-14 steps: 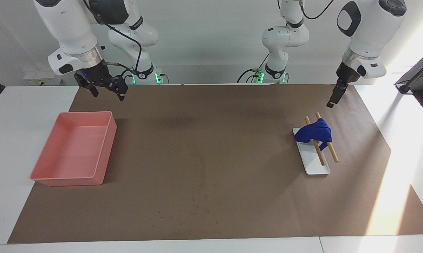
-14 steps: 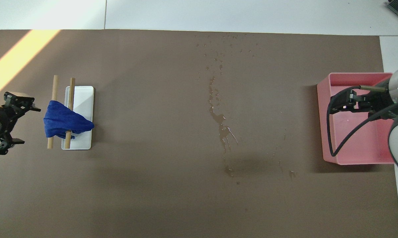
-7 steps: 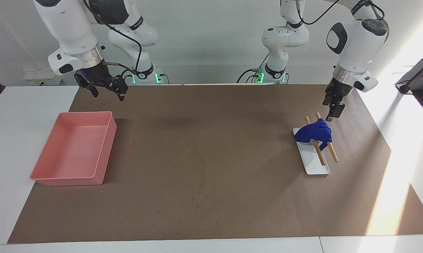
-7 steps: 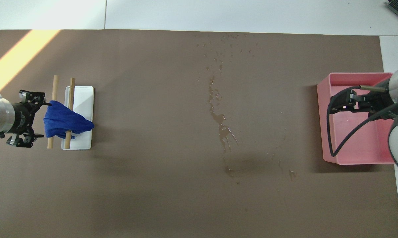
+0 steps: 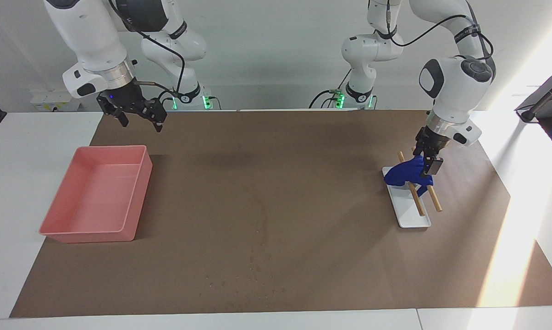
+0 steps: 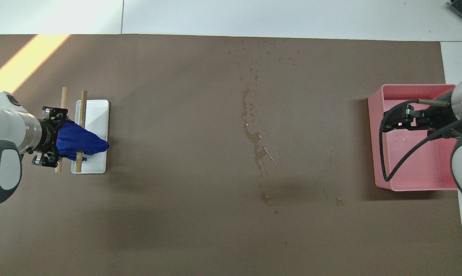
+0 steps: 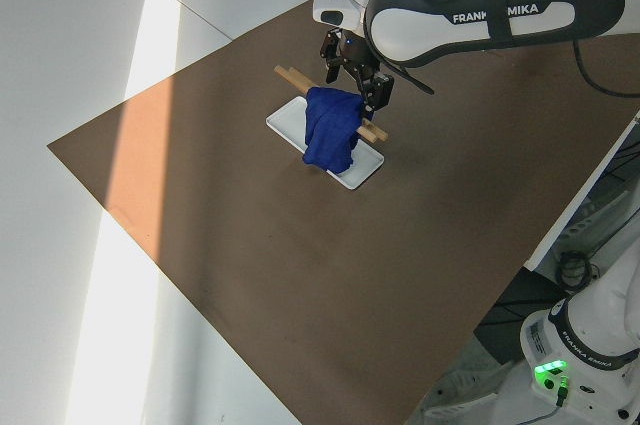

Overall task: Wipe water with towel using both arms
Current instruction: 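Reach the left gripper down and grasp the blue towel on the tray, then lift the blue towel with the left gripper toward the table center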

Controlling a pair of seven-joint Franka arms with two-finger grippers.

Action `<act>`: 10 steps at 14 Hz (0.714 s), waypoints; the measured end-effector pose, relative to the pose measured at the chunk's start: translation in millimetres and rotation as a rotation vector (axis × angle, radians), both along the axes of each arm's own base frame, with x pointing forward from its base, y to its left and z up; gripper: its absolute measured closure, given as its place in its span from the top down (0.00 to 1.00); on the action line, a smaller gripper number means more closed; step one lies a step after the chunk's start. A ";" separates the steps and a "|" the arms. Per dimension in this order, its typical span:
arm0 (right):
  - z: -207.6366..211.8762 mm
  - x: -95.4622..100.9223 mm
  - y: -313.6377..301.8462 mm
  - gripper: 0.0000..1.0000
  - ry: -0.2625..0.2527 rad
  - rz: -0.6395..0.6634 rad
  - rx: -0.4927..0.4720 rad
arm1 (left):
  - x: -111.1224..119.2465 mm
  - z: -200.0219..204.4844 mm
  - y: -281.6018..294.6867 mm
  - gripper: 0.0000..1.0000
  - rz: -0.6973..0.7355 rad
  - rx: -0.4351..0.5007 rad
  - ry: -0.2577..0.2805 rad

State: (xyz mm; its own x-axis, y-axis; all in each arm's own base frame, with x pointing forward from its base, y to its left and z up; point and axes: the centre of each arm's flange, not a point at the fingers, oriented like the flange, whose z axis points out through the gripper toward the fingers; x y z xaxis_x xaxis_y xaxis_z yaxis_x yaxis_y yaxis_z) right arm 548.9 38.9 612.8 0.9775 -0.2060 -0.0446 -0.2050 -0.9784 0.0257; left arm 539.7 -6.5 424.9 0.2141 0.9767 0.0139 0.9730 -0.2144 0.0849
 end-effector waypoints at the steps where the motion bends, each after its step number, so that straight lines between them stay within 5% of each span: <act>1: 0.0 0.0 0.0 1.00 0.000 0.000 0.000 | -1.2 -2.4 0.0 1.00 0.000 0.000 0.005; 5: 0.0 0.0 0.0 1.00 0.000 0.000 0.000 | -4.0 -8.1 -0.5 0.96 -0.002 0.000 0.017; 7: 0.0 0.0 0.0 1.00 0.000 0.000 0.000 | -4.0 -8.2 -0.8 0.72 -0.003 0.000 0.015; 9: 0.0 0.0 0.0 1.00 0.000 0.000 0.000 | -3.6 -7.4 -1.3 0.66 -0.004 0.000 0.011; 10: 0.0 0.0 0.0 1.00 0.000 0.000 0.000 | -3.3 -6.2 -1.7 0.55 -0.004 0.000 0.008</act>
